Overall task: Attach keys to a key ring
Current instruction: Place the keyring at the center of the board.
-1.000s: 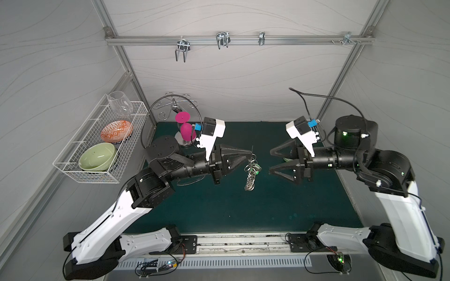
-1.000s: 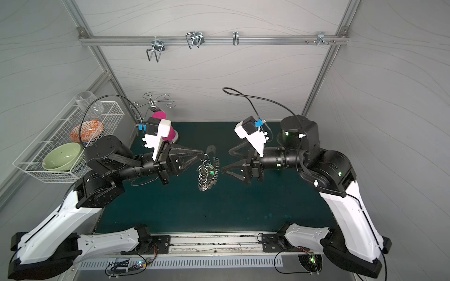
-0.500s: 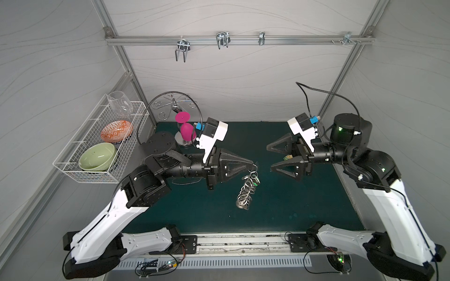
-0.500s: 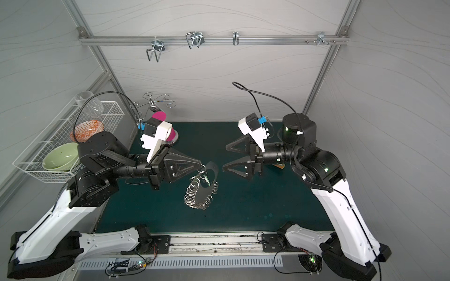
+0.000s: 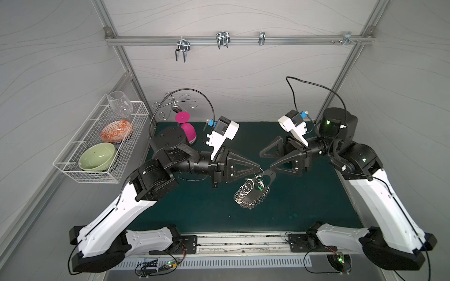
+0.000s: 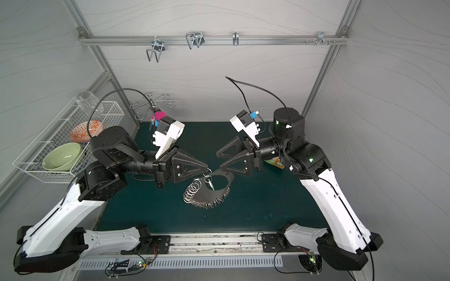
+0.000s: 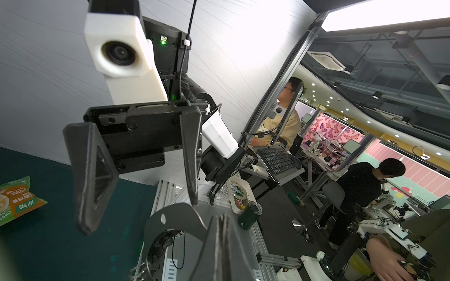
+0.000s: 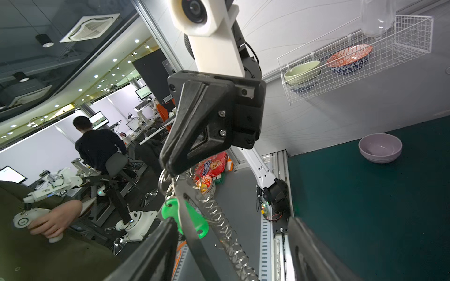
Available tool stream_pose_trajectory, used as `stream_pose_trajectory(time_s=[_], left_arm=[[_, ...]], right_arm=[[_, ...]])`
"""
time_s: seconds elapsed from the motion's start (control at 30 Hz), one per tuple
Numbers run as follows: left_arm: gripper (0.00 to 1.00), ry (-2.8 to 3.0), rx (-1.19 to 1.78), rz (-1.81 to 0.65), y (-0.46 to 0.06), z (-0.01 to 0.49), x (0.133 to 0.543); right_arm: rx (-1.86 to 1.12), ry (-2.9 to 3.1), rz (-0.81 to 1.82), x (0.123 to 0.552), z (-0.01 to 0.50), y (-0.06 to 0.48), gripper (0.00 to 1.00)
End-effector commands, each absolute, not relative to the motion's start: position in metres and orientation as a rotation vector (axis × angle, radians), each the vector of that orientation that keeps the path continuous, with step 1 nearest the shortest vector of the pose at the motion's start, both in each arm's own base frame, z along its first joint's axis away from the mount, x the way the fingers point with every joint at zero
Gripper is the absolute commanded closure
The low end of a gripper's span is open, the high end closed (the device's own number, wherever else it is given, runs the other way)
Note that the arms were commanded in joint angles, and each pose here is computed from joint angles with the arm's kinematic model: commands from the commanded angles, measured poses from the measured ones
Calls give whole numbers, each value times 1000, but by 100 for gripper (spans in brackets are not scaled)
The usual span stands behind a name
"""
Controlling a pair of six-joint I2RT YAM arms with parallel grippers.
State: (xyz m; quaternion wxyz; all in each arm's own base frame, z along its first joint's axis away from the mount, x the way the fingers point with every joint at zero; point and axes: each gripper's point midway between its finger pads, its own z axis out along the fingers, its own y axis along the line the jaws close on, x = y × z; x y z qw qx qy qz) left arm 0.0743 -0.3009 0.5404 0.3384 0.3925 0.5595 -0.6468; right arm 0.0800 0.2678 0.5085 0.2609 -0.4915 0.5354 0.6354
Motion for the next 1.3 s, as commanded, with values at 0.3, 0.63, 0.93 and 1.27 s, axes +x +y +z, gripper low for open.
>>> stream_pose_trajectory(time_s=[0.3, 0.63, 0.93, 1.27], left_arm=[[100, 1267, 982, -1636, -284, 587, 73], [60, 1378, 922, -1449, -281, 562, 97], [0, 1402, 386, -807, -191, 557, 181], [2, 1515, 339, -724, -184, 520, 194]], right_arm=[[-1416, 1448, 1782, 42, 498, 264, 70], [-1327, 1497, 1517, 68, 485, 262, 100], [-1095, 1906, 1083, 148, 432, 248, 100], [-656, 2487, 283, 244, 335, 191, 100]])
